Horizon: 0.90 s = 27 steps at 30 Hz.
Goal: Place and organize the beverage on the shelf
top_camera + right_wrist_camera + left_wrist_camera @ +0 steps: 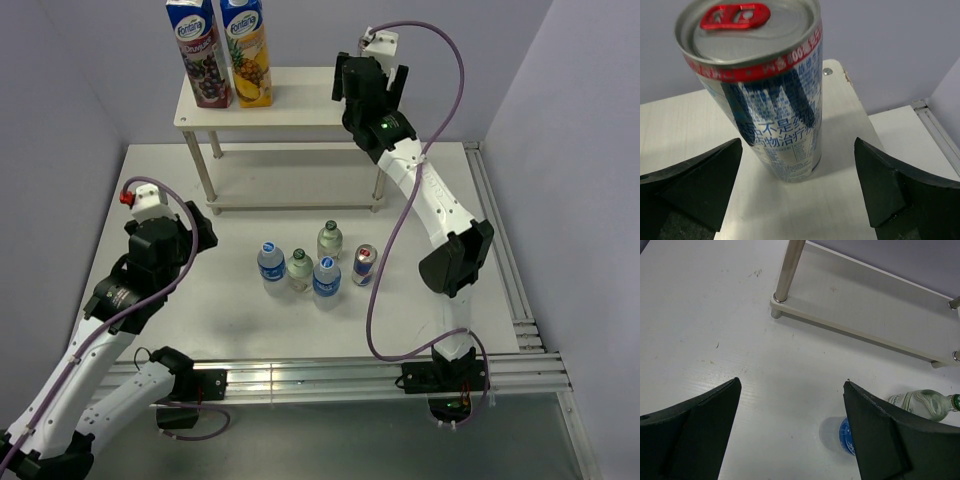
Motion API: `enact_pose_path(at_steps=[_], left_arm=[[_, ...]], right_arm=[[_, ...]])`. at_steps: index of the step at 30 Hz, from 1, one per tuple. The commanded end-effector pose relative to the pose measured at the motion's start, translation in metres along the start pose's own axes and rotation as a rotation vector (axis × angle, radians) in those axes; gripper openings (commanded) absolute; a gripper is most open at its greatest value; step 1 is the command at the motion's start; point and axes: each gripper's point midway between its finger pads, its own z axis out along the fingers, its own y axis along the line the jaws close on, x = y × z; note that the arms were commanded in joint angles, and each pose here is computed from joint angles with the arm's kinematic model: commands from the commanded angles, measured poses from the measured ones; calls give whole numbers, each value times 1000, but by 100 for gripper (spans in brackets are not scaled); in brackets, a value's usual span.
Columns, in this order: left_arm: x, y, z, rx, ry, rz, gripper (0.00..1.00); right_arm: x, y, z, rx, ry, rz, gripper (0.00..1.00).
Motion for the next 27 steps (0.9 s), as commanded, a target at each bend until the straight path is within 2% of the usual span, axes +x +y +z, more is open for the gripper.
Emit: enact_pose_path(at_steps=[1, 6, 7, 8, 15, 17, 18, 22, 23, 24, 26, 27], left_arm=[[-7, -3, 1, 18, -22, -4, 90], [-8, -1, 1, 14, -26, -8, 90], [-8, 0, 2, 8, -27, -9, 90], [-10, 1, 1, 7, -31, -14, 90], [-13, 5, 0, -4, -41, -21, 90], [-14, 5, 0, -4, -45, -23, 90], [-14, 5, 0, -5, -45, -24, 90], [-14, 6, 1, -6, -45, -25, 90], [-14, 7, 1, -8, -45, -24, 90], [-15, 7, 1, -5, -46, -26, 90], [-15, 6, 1, 0, -45, -26, 90], [-15, 6, 2, -2, -45, -26, 90]], right_arm=[[-20, -12, -10, 12, -32, 65, 100], [-12, -23, -31, 17, 3, 78, 100], [-23, -25, -46, -2, -12, 106, 100], [-11, -24, -50, -10, 3, 91, 100], [-7, -30, -111, -82, 29, 98, 100], [12, -31, -125, -95, 67, 83, 100], [5, -39, -138, -108, 58, 109, 100], [68, -58, -179, -114, 133, 128, 100], [83, -53, -195, -170, 158, 140, 100], [117, -64, -208, -188, 202, 164, 100], [148, -56, -224, -284, 258, 216, 100], [186, -58, -236, -346, 321, 195, 100]])
